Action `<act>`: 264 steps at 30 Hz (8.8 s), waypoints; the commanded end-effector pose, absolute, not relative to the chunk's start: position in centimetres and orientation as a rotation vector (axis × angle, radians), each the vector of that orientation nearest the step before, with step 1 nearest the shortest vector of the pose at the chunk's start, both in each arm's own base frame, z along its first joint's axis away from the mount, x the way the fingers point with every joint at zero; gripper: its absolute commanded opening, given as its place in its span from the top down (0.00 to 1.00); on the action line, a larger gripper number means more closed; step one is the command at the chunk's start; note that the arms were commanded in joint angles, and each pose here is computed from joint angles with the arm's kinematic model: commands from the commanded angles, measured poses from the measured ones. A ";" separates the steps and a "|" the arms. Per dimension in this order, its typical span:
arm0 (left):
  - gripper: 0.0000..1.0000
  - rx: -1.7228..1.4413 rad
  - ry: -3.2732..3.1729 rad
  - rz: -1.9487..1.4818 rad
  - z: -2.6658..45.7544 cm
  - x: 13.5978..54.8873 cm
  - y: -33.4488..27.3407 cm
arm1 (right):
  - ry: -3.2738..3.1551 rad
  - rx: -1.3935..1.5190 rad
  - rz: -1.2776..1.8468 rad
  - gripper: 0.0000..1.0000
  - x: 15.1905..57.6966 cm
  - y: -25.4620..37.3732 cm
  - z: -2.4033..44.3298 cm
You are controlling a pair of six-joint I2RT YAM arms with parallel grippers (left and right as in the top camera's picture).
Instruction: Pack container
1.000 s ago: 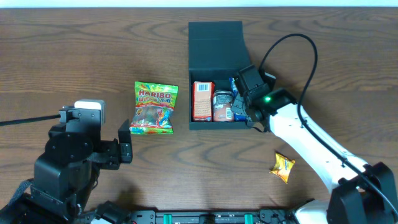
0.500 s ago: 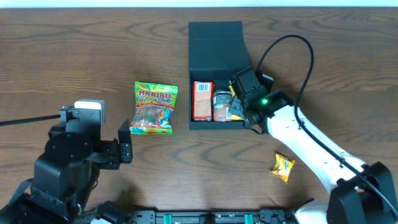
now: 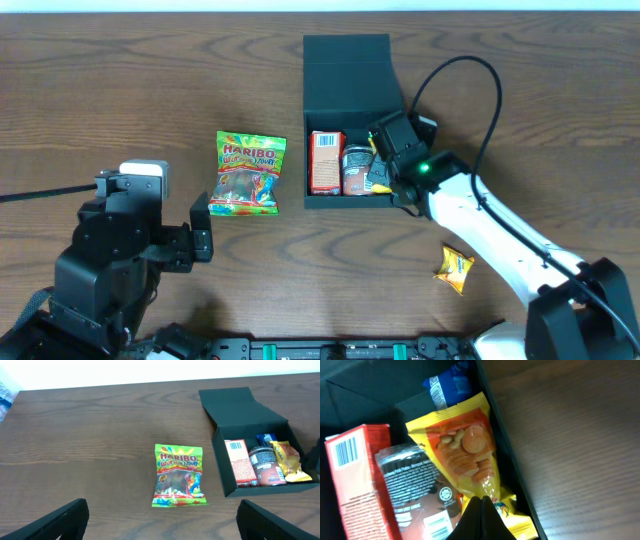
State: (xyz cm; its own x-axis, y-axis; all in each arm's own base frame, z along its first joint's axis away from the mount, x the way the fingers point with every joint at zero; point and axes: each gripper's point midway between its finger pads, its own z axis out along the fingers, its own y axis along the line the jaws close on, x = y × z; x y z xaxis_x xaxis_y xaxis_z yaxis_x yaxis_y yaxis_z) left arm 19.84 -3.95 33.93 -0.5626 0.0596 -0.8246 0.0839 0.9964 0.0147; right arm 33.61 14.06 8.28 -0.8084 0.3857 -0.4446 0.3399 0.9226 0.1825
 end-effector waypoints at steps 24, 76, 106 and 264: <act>0.05 0.098 2.154 -0.005 34.5 19.8 -3.5 | 2.555 0.251 0.062 0.89 26.3 9.4 17.4; 0.05 0.098 2.154 -0.005 34.5 19.8 -3.5 | 2.905 0.623 -0.329 0.01 16.9 2.6 1.9; 0.05 0.098 2.154 -0.005 34.5 19.8 -3.5 | 2.798 -0.649 -0.395 0.01 18.1 7.6 2.6; 0.05 0.098 2.154 -0.005 34.5 19.8 -3.5 | 2.709 -0.161 0.383 0.66 20.8 17.1 10.3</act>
